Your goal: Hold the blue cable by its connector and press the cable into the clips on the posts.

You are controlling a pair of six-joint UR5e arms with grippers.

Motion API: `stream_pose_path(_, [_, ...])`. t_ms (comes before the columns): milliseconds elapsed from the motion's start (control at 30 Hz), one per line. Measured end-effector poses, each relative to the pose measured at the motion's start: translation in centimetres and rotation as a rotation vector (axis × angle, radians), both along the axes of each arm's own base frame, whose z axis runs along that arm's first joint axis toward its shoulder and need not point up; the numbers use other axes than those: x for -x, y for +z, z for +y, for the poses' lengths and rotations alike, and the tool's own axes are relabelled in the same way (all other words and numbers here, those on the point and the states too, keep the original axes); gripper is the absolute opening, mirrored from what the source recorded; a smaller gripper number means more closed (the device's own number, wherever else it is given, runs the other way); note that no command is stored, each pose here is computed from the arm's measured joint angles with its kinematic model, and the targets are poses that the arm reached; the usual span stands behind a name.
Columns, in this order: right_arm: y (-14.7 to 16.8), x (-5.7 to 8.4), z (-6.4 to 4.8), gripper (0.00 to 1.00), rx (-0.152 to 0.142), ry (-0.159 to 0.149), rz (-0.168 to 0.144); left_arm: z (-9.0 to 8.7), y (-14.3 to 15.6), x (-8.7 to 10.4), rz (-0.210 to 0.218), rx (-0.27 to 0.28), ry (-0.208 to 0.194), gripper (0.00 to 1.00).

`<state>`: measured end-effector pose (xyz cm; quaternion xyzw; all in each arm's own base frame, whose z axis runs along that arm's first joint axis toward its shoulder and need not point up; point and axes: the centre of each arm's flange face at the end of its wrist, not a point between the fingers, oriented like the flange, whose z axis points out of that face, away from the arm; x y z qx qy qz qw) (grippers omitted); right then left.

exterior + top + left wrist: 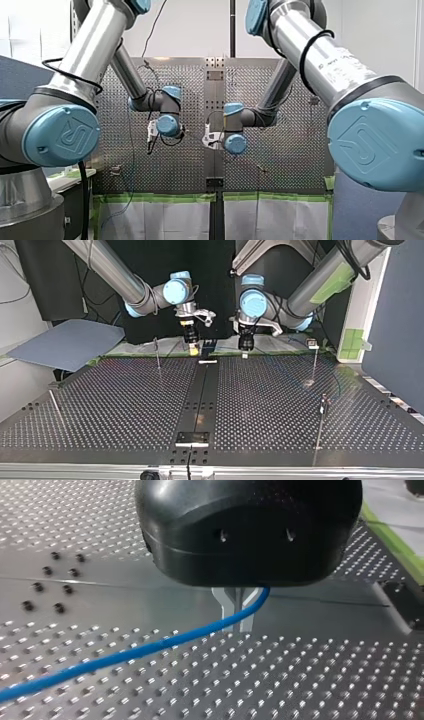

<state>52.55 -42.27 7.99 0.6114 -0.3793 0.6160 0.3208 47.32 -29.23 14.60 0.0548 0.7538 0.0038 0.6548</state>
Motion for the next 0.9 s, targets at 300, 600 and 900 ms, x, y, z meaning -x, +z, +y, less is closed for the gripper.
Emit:
stream_pose_path(300, [-5.7, 3.2, 1.1, 0.00, -0.060, -0.068, 0.005, -2.0, -3.5, 0.7, 0.005, 0.029, -0.030, 0.00])
stream_pose_path(600, [-8.6, 6.9, 1.5, 0.00, -0.073, -0.113, 0.012, -3.4, -7.8, 1.3, 0.013, 0.047, -0.059, 0.00])
stream_pose_path(900, [-10.2, 10.8, 1.2, 0.00, -0.076, -0.146, 0.013, -6.3, -10.9, 2.7, 0.031, 0.078, -0.090, 0.00])
